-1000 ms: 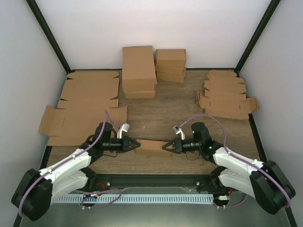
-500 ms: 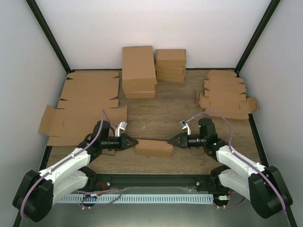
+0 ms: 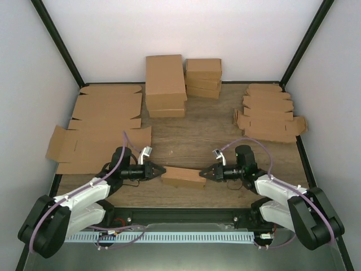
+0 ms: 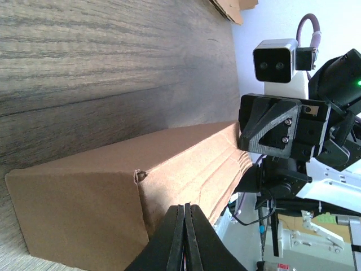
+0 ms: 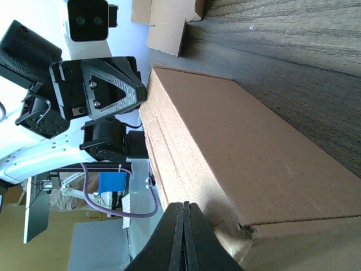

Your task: Fold the paper box

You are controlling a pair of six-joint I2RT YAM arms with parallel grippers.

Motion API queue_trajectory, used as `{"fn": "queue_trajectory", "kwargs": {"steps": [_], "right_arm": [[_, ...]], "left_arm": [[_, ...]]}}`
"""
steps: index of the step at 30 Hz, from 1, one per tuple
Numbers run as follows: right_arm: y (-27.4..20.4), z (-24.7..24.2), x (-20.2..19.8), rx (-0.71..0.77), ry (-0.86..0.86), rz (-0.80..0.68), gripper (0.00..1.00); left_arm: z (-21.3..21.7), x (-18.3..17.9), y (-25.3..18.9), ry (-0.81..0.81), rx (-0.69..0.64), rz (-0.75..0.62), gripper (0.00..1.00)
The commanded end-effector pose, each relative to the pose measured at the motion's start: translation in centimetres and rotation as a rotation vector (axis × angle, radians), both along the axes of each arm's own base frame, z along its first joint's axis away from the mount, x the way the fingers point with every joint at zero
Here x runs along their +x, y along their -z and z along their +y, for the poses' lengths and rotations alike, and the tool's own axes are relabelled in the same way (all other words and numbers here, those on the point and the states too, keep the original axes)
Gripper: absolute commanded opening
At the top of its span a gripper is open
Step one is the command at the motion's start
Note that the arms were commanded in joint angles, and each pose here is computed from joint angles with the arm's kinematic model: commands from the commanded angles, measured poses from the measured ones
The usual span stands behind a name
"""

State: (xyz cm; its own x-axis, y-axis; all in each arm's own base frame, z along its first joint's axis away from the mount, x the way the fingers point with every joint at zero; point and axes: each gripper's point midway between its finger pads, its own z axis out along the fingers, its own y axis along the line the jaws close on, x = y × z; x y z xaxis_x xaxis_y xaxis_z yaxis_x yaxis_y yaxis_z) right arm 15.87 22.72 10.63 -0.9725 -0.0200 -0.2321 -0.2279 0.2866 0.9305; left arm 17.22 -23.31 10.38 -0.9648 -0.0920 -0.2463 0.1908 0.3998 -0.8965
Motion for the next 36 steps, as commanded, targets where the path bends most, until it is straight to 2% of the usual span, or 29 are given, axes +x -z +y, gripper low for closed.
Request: {"fn": "queue_trajectory", "kwargs": {"steps": [1, 6, 9, 11, 14, 23, 27, 32, 36], "right_arm": [[-0.2, -0.2, 0.4, -0.035, 0.006, -0.009, 0.01], [-3.3, -0.2, 0.9, -0.035, 0.015, -0.079, 0.06], [-4.5, -0.1, 0.5, -0.007, -0.002, -0.094, 0.05], [-4.6, -0.2, 0.2, 0.000, -0.005, -0.095, 0.02], [-3.4, -0.3, -0.4, 0.007, -0.010, -0.071, 0.01], [1.7, -0.7, -1.5, -0.022, -0.021, 0.007, 0.01], [-0.2, -0.5, -0.9, -0.014, -0.011, -0.042, 0.01], [-3.6, -0.2, -0.6, 0.026, -0.025, -0.101, 0.01], [-3.8, -0.2, -0.7, 0.027, -0.028, -0.109, 0.01]], "left_arm": [[0.6, -0.5, 1.5, 0.002, 0.079, 0.050, 0.04], [0.3, 0.6, -1.7, 0.000, 0.088, -0.006, 0.10], [-0.1, 0.5, -3.0, 0.018, 0.061, -0.012, 0.11], [-0.2, 0.2, -3.4, 0.032, 0.041, -0.009, 0.10], [-0.1, -0.6, -2.6, 0.044, 0.029, 0.013, 0.04], [0.9, -2.1, 3.2, 0.028, 0.076, 0.104, 0.04], [1.2, -1.3, 1.5, 0.005, 0.110, 0.061, 0.04], [0.7, -0.8, -2.3, -0.001, 0.047, 0.004, 0.04], [0.6, -0.9, -1.9, 0.008, 0.048, 0.013, 0.04]]}}
